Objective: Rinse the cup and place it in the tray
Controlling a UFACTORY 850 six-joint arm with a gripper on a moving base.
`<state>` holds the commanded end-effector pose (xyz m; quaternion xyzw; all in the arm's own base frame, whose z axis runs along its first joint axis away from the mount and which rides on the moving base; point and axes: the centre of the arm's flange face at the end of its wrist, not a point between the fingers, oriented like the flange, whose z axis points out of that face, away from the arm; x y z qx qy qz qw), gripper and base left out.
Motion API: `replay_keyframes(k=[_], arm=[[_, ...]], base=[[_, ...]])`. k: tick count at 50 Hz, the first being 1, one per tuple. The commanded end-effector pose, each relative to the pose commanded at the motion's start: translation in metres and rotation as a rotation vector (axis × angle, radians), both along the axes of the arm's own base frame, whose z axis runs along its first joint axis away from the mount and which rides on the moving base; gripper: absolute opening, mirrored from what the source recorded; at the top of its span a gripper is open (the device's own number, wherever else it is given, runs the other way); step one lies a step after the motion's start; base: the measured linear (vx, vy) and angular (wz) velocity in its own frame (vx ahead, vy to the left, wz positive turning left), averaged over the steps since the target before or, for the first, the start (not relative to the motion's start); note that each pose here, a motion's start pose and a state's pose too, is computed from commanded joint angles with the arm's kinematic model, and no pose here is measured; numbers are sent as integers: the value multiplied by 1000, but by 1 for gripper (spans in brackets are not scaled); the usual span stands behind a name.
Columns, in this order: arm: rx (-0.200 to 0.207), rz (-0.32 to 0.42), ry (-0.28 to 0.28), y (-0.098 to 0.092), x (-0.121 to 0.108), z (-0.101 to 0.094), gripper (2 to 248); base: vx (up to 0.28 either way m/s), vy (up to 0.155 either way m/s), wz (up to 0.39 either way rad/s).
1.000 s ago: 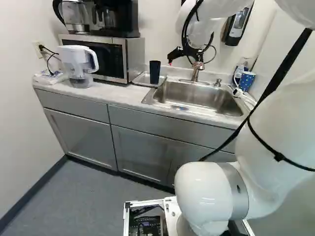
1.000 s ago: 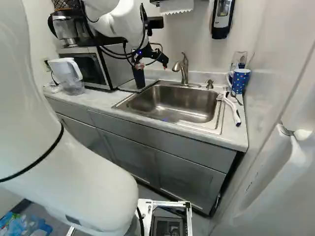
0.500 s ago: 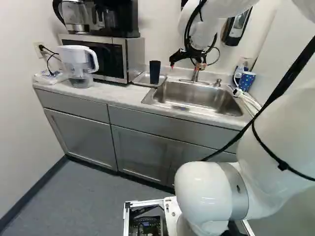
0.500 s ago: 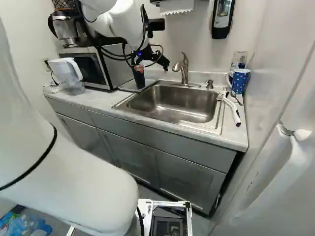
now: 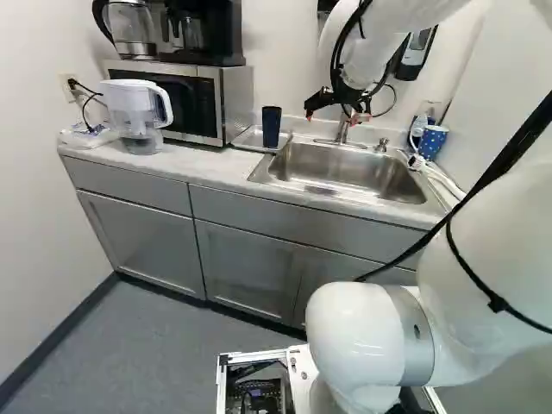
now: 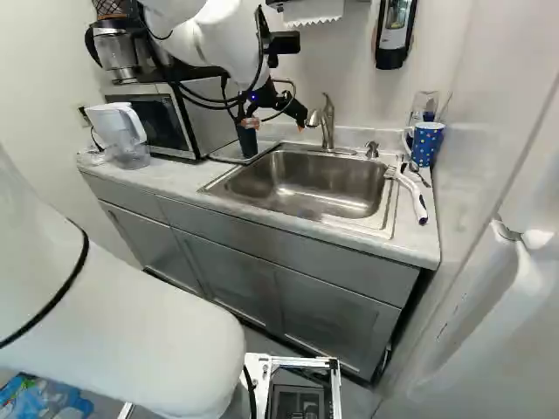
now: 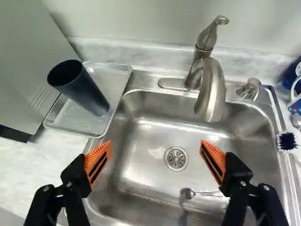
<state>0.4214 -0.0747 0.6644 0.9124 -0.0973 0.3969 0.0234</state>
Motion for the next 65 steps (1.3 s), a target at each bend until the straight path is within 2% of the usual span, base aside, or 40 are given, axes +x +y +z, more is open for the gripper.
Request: replay_keyframes(k=[21,65], arm=[[-1,-38,-4,-13,-15,-1,247],[-1,-38,-4,-13,-15,-1,247]], base=[[0,0,0],[0,0,0]])
